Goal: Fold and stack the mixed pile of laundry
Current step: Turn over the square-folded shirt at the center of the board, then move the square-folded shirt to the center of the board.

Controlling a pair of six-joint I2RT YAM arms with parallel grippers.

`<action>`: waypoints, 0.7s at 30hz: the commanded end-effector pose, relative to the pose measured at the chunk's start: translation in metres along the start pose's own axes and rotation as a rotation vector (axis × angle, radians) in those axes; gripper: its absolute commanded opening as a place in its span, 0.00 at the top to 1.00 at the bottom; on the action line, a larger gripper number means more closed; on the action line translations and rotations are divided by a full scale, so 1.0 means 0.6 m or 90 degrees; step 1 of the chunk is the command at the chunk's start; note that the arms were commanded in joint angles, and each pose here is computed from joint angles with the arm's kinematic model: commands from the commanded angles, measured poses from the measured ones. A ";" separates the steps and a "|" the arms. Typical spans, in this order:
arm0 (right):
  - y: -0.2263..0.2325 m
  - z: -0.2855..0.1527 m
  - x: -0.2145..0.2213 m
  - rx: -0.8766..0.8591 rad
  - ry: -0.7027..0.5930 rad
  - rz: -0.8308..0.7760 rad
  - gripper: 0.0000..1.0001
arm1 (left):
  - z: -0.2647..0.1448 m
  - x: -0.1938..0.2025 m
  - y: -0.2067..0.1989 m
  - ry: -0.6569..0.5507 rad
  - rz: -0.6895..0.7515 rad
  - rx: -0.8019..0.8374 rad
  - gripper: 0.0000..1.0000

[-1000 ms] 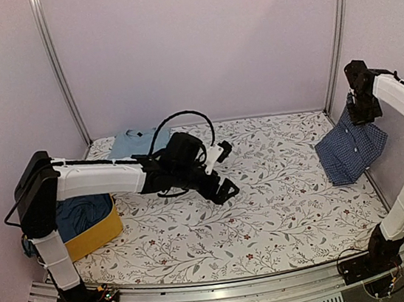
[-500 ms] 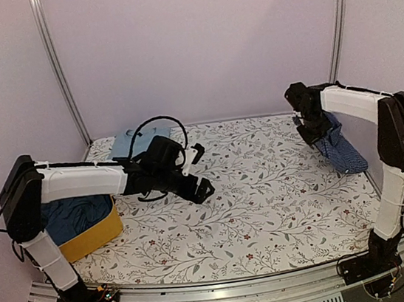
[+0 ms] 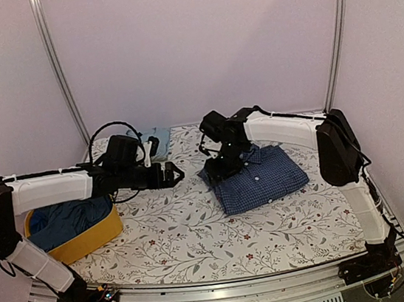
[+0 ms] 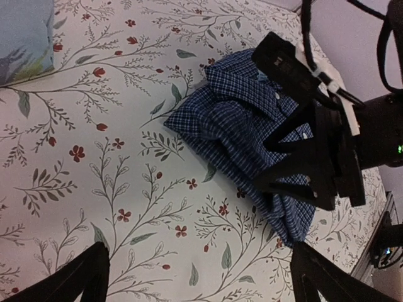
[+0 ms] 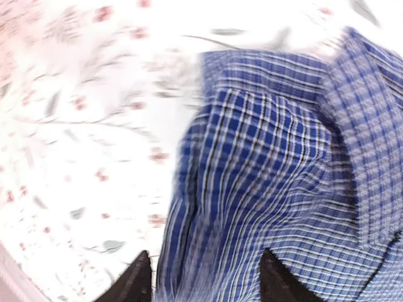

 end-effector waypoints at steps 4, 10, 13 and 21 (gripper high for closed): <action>0.062 -0.181 -0.074 -0.362 -0.162 0.019 0.22 | -0.001 -0.009 -0.007 0.004 -0.073 0.073 0.00; -0.159 -0.211 -0.005 -0.331 -0.224 0.163 0.36 | 0.045 -0.003 -0.096 0.043 -0.021 0.212 0.00; -0.212 -0.158 0.035 -0.307 -0.190 0.187 0.42 | 0.084 -0.008 -0.135 0.070 -0.001 0.254 0.07; -0.216 -0.022 0.120 -0.351 -0.093 0.230 0.50 | 0.221 0.044 -0.172 0.190 -0.004 0.290 0.33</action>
Point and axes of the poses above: each gripper's point midway between its finger pads, its own z axis out along the fingers, its own y axis along the line the jaws close on, x = y × z, the point moved 3 cm from there along -z, back along the fingers, and after that the axes turned 2 degrees about -z, right-handed, at the moved point
